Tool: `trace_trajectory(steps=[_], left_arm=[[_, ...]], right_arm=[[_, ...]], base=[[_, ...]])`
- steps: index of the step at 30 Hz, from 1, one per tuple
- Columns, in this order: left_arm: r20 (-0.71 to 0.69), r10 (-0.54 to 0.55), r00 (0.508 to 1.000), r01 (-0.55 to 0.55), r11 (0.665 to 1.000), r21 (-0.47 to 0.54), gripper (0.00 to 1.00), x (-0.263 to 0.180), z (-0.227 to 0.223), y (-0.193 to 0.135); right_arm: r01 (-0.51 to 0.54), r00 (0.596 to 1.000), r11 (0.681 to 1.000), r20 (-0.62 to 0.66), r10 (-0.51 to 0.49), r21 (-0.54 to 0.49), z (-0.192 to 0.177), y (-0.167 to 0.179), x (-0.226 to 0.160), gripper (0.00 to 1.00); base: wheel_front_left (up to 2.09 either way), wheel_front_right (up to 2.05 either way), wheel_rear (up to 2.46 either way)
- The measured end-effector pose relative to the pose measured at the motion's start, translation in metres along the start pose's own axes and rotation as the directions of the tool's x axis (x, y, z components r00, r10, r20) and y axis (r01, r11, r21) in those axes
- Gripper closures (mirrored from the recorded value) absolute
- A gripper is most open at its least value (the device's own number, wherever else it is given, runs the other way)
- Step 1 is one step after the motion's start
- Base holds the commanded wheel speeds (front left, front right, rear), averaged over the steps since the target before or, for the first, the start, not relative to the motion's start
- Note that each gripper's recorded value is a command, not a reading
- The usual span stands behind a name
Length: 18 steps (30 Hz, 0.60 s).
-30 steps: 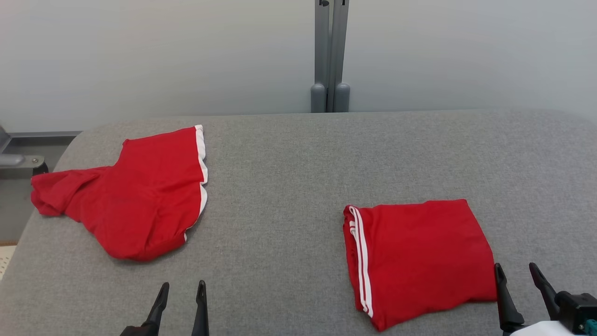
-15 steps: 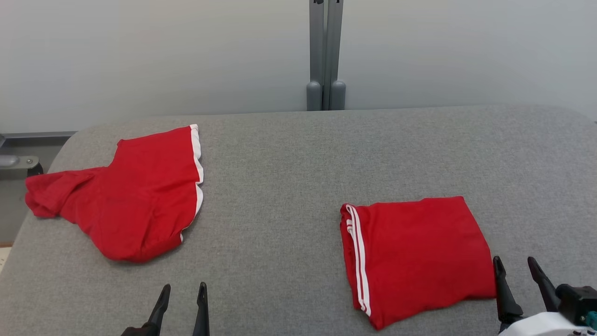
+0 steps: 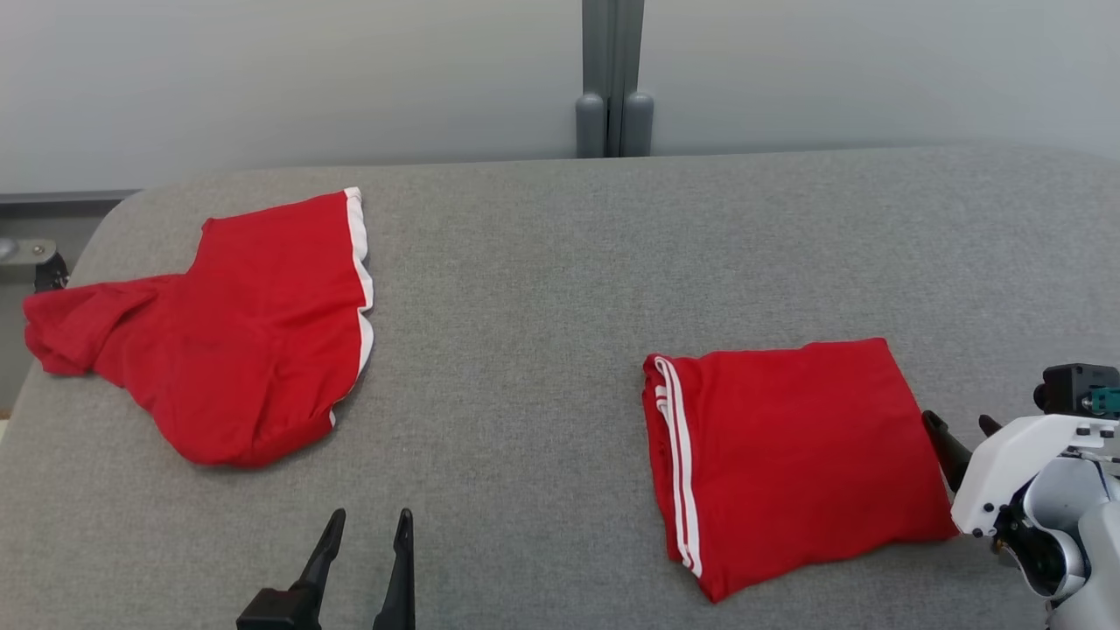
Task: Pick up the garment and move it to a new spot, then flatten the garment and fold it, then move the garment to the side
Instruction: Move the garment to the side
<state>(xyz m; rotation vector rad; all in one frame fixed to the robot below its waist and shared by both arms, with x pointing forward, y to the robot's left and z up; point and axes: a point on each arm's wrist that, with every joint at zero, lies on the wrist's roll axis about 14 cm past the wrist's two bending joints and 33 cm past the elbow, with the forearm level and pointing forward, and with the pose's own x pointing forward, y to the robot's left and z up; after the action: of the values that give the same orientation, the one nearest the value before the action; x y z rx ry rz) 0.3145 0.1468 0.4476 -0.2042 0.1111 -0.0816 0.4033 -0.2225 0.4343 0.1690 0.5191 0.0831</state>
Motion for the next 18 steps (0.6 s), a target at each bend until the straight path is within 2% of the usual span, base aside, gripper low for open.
trace_trajectory(steps=[10,11,12,13,18], left_arm=[[-0.022,0.041,0.999,-0.041,0.999,-0.001,0.0,0.007,-0.005,0.012],[-0.023,0.044,0.999,-0.044,0.999,0.0,0.0,0.007,-0.005,0.013],[-0.026,0.047,0.999,-0.047,0.999,0.0,0.0,0.007,-0.006,0.014],[-0.027,0.047,0.999,-0.047,0.999,0.0,0.0,0.008,-0.006,0.014],[-0.03,0.018,0.999,-0.018,1.0,0.002,0.0,0.016,-0.006,0.006]], right_arm=[[-0.02,0.98,0.997,-0.197,0.034,0.073,-0.046,0.023,0.037,0.0],[-0.024,0.978,0.996,-0.204,0.04,0.08,-0.048,0.025,0.039,0.28],[-0.024,0.978,0.997,-0.204,0.04,0.079,-0.047,0.025,0.041,0.8],[-0.023,0.98,0.996,-0.195,0.039,0.083,-0.044,0.024,0.043,1.0],[-0.032,0.987,0.995,-0.151,0.046,0.093,-0.033,0.025,0.044,1.0]], base=[[0.0,0.0,0.0],[0.0,0.0,0.0],[0.0,0.0,0.0],[0.0,0.0,0.0],[0.0,0.0,0.0]])
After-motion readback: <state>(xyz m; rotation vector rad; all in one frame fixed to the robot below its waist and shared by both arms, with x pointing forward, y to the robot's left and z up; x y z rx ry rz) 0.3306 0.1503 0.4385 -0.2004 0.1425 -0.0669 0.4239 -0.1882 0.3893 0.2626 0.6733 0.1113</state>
